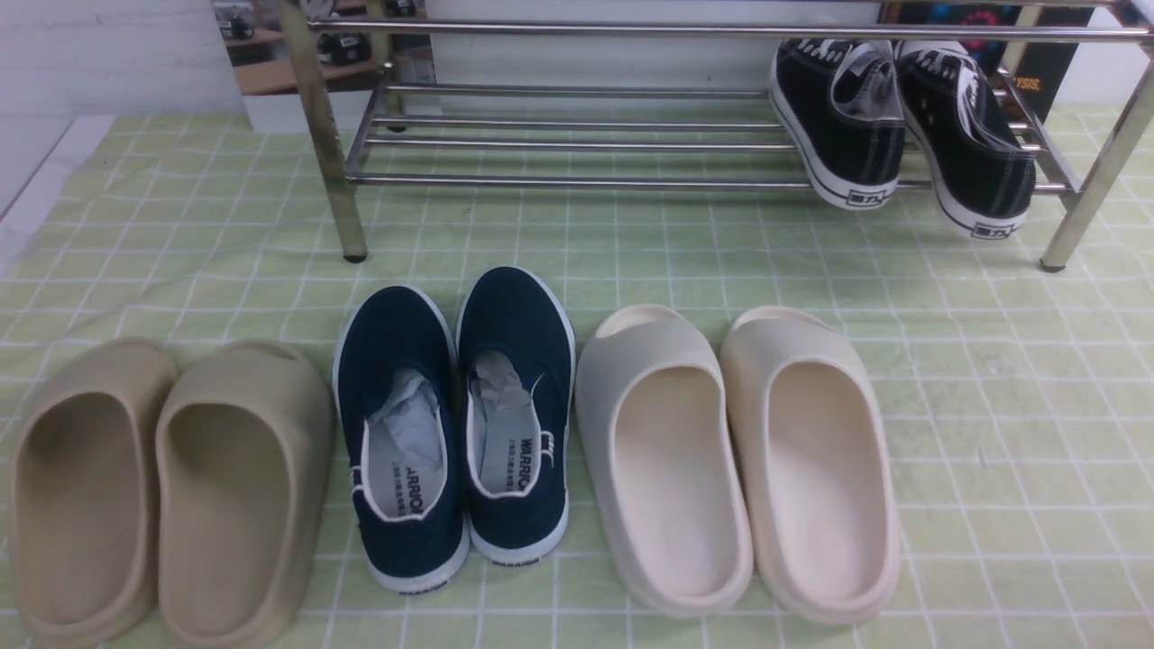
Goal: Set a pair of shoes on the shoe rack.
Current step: Use the left arm to grab the shoe closest to it
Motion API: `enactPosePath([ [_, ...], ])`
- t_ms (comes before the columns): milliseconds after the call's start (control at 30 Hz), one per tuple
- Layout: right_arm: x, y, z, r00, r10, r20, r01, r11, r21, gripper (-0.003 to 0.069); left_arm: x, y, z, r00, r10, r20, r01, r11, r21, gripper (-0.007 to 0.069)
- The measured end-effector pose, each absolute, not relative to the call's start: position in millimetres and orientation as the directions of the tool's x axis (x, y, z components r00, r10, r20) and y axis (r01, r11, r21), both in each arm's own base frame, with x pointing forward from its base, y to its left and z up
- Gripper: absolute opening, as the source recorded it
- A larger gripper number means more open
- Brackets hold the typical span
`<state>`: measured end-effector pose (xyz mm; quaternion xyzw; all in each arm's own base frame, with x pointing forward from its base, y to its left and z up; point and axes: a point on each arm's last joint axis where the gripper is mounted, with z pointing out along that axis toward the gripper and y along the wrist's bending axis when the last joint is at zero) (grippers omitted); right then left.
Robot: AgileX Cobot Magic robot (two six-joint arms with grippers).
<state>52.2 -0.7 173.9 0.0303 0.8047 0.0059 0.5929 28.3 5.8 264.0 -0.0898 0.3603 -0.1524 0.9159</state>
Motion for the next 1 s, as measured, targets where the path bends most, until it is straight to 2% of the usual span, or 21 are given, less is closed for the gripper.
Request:
enactPosePath([
  [33, 52, -1, 174, -0.295, 0.056, -0.954, 0.042, 0.998, 0.045, 0.0244, 28, 6, 265, 0.696, -0.363, -0.620, 0.227, 0.930, -0.290, 0.0218],
  [100, 52, -1, 174, -0.295, 0.056, -0.954, 0.042, 0.998, 0.045, 0.0244, 23, 8, 286, 0.671, -0.461, -0.581, 0.288, 0.884, -0.369, 0.0155],
  [133, 52, -1, 174, -0.295, 0.056, -0.954, 0.042, 0.998, 0.045, 0.0244, 22, 8, 299, 0.640, -0.484, -0.597, 0.294, 0.872, -0.391, 0.0111],
  [167, 52, -1, 174, -0.295, 0.056, -0.954, 0.042, 0.998, 0.045, 0.0244, 20, 6, 313, 0.574, -0.494, -0.653, 0.282, 0.868, -0.409, 0.0036],
  [233, 52, -1, 174, -0.295, 0.056, -0.954, 0.042, 0.998, 0.045, 0.0244, 17, 3, 334, 0.498, -0.470, -0.729, 0.249, 0.883, -0.398, -0.0013],
  [300, 52, -1, 174, -0.295, 0.056, -0.954, 0.042, 0.998, 0.045, 0.0244, 20, -1, 360, 0.379, -0.416, -0.827, 0.198, 0.909, -0.366, -0.0013],
  [333, 52, -1, 174, -0.295, 0.056, -0.954, 0.042, 0.998, 0.045, 0.0244, 23, -1, 358, 0.352, -0.410, -0.842, 0.187, 0.912, -0.366, -0.0013],
  [367, 52, -1, 174, -0.295, 0.056, -0.954, 0.042, 0.998, 0.045, 0.0244, 29, -3, 366, 0.266, -0.385, -0.884, 0.160, 0.922, -0.353, -0.0013],
  [400, 52, -1, 174, -0.295, 0.056, -0.954, 0.042, 0.998, 0.045, 0.0244, 42, -6, 374, 0.113, -0.351, -0.930, 0.120, 0.934, -0.337, -0.0013],
  [500, 52, -1, 174, -0.295, 0.056, -0.954, 0.042, 0.998, 0.045, 0.0244, 70, -9, 376, -0.126, -0.305, -0.944, 0.063, 0.947, -0.315, -0.0013],
  [567, 52, -1, 174, -0.295, 0.056, -0.954, 0.042, 0.998, 0.045, 0.0244, 94, -10, 367, -0.261, -0.299, -0.918, 0.026, 0.948, -0.316, -0.0013],
  [600, 52, -1, 174, -0.295, 0.056, -0.954, 0.042, 0.998, 0.045, 0.0244, 99, -10, 365, -0.287, -0.300, -0.910, 0.018, 0.948, -0.318, -0.0013],
  [633, 52, -1, 174, -0.295, 0.056, -0.954, 0.042, 0.998, 0.045, 0.0244, 122, -13, 351, -0.416, -0.329, -0.848, -0.018, 0.935, -0.354, -0.0013],
  [733, 52, -1, 174, -0.295, 0.056, -0.954, 0.042, 0.998, 0.045, 0.0244, 140, -18, 339, -0.523, -0.374, -0.766, -0.043, 0.909, -0.415, -0.0013],
  [800, 52, -1, 174, -0.295, 0.056, -0.954, 0.042, 0.998, 0.045, 0.0244, 164, -28, 325, -0.657, -0.390, -0.646, -0.049, 0.876, -0.479, -0.0013],
  [900, 52, -1, 174, -0.295, 0.056, -0.954, 0.042, 0.998, 0.045, 0.0244, 188, -41, 312, -0.767, -0.371, -0.523, -0.021, 0.830, -0.558, -0.0013],
  [1000, 52, -1, 174, -0.295, 0.056, -0.954, 0.042, 0.998, 0.045, 0.0244, 205, -58, 303, -0.836, -0.310, -0.452, 0.014, 0.813, -0.583, -0.0013],
])
